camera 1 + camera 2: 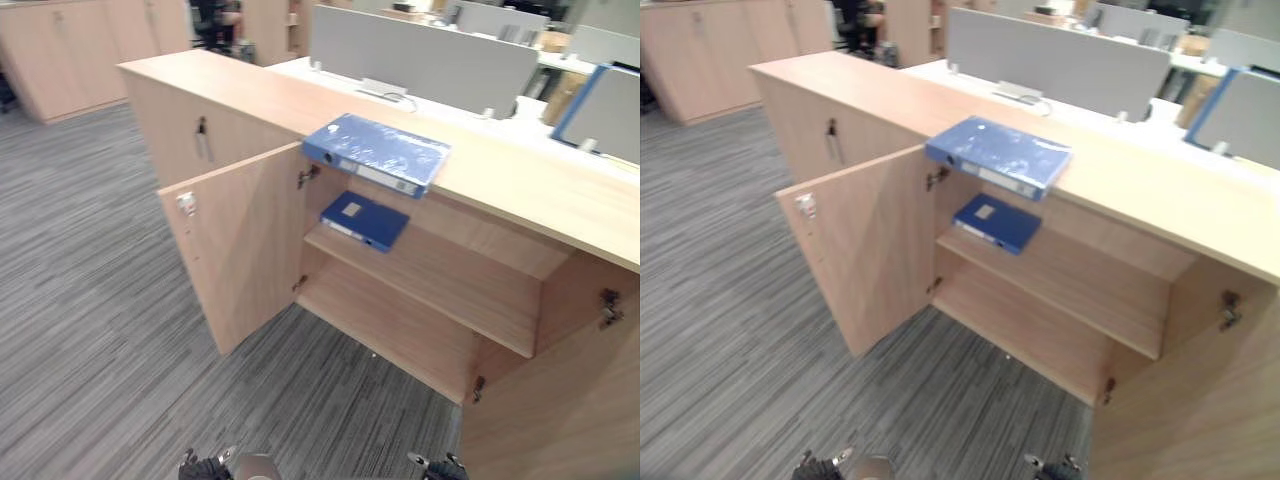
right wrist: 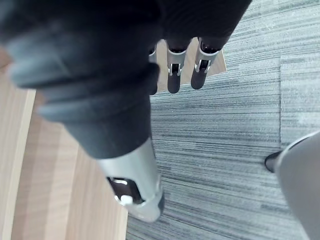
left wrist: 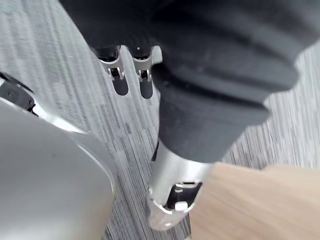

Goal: Walk over to the cabinet, pick up the folder, carry it to the office cabinet, place the folder inside the office cabinet, then close the office cabinet door

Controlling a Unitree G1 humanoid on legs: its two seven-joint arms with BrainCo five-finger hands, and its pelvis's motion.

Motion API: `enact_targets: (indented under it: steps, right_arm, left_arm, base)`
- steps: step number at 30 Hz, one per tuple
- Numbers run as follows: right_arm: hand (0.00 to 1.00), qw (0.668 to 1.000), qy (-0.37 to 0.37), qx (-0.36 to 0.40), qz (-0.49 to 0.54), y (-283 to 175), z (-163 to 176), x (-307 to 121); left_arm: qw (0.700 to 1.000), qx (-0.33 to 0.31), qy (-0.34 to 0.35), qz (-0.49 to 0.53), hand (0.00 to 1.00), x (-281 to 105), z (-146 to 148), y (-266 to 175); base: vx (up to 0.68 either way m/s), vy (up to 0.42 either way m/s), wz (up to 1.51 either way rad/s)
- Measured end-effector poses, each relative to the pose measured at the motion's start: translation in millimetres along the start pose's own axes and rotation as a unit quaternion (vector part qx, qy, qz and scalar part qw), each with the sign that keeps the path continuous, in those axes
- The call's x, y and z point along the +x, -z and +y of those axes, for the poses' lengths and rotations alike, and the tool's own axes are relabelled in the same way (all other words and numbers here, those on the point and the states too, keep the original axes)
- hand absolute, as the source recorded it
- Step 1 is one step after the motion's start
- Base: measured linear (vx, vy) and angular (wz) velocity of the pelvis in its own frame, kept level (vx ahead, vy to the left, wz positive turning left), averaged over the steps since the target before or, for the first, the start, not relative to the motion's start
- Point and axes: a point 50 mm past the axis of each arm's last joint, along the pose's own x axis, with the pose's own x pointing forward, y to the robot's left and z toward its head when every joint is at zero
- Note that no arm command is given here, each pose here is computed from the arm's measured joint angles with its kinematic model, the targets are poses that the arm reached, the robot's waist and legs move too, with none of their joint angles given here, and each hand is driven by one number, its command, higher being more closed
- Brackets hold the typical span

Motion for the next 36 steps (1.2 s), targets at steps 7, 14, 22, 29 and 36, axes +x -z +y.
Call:
enact_targets:
  steps: [7, 14, 22, 29, 36]
  right_arm:
    - [0.0, 0.999, -0.034, -0.011, -0.001, -6, 30, -3]
    - [0.0, 0.999, -0.043, -0.015, 0.025, 4, 39, -6]
    - [0.0, 0.999, -0.044, -0.021, 0.011, -4, 36, -4]
    - [0.0, 0.999, -0.049, -0.013, 0.0, -11, 36, -3]
    - [0.0, 0.999, -0.031, -0.026, -0.003, -12, 20, 2]
  left_arm:
    - [0.999, 0.039, 0.032, -0.015, 0.0, 2, -15, -9]
    - [0.997, 0.079, 0.022, 0.007, 0.0, 8, -7, -5]
    - [0.994, 0.095, 0.044, 0.008, 0.0, 5, -15, -1]
    - [0.993, 0.106, 0.053, 0.012, 0.0, 4, -14, 2]
    - [0.99, 0.12, 0.066, 0.038, 0.0, -2, -22, 20]
  base:
    - [0.28, 0.341, -0.94]
    - [0.15, 0.163, -0.52]
    - [0.04, 0.063, -0.55]
    - [0.05, -0.037, -0.03]
    - [0.25, -0.263, 0.22]
